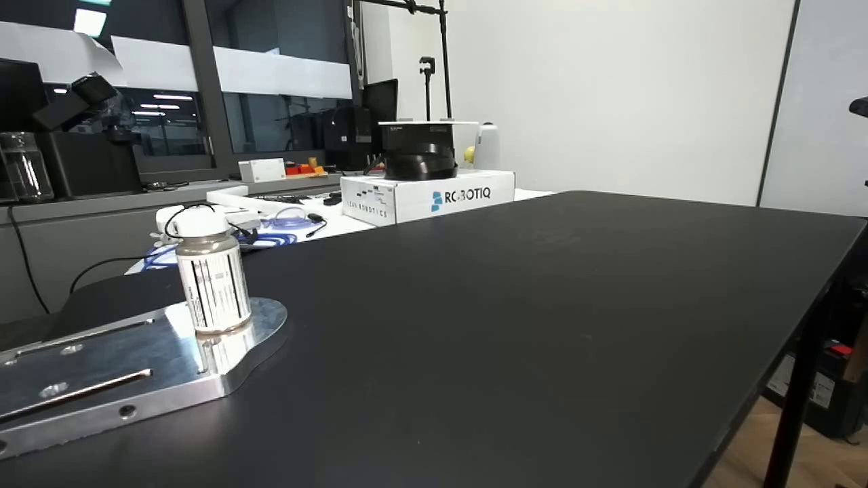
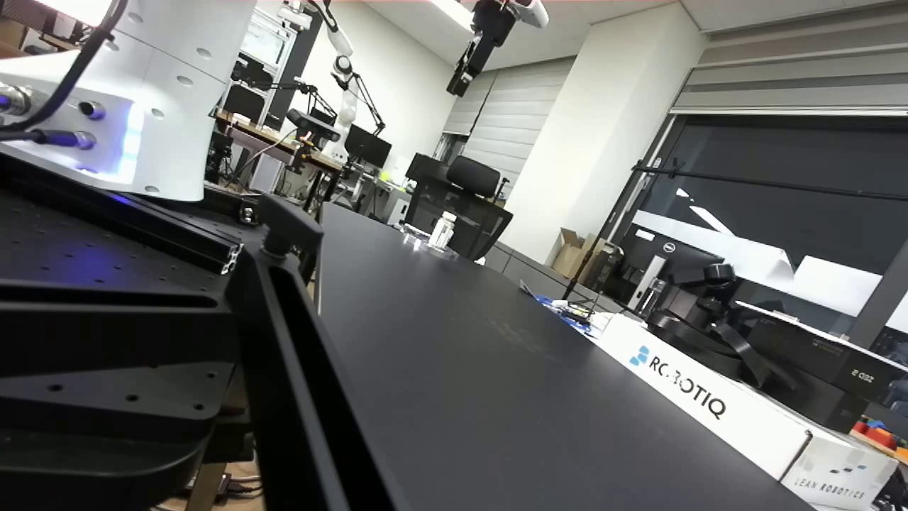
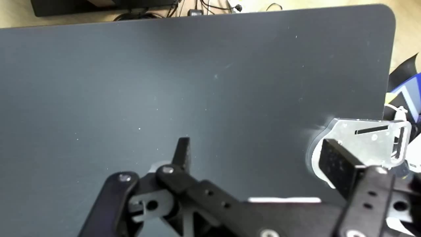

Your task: Pick up the bottle from the metal board and put it on the table.

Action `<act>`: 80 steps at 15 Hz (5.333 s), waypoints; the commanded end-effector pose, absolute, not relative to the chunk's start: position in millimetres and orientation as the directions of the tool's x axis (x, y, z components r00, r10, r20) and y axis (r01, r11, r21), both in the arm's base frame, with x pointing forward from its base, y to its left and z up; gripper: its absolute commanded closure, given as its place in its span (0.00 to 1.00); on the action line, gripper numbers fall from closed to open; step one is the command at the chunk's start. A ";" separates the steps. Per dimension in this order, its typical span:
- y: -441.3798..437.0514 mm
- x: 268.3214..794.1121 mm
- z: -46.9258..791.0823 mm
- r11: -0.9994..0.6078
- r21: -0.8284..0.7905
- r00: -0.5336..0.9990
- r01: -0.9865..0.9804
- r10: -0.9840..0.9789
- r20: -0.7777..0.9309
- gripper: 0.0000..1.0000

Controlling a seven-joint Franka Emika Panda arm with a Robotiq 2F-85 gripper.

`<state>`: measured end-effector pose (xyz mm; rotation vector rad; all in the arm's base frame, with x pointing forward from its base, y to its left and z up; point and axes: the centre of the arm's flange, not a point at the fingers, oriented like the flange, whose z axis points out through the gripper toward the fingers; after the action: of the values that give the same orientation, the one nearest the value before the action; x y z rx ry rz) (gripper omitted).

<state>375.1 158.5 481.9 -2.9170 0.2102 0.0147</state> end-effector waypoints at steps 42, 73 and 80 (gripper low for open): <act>436.7 611.6 322.3 -0.934 -0.173 0.932 -0.311 -0.336 0.138 0.00; 513.5 619.3 285.1 -0.961 -0.017 0.957 -0.275 -0.276 0.086 0.00; 506.6 618.3 285.2 -0.960 -0.001 0.958 -0.280 -0.280 0.067 0.00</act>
<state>606.3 502.0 280.7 -3.1195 0.4281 -0.1178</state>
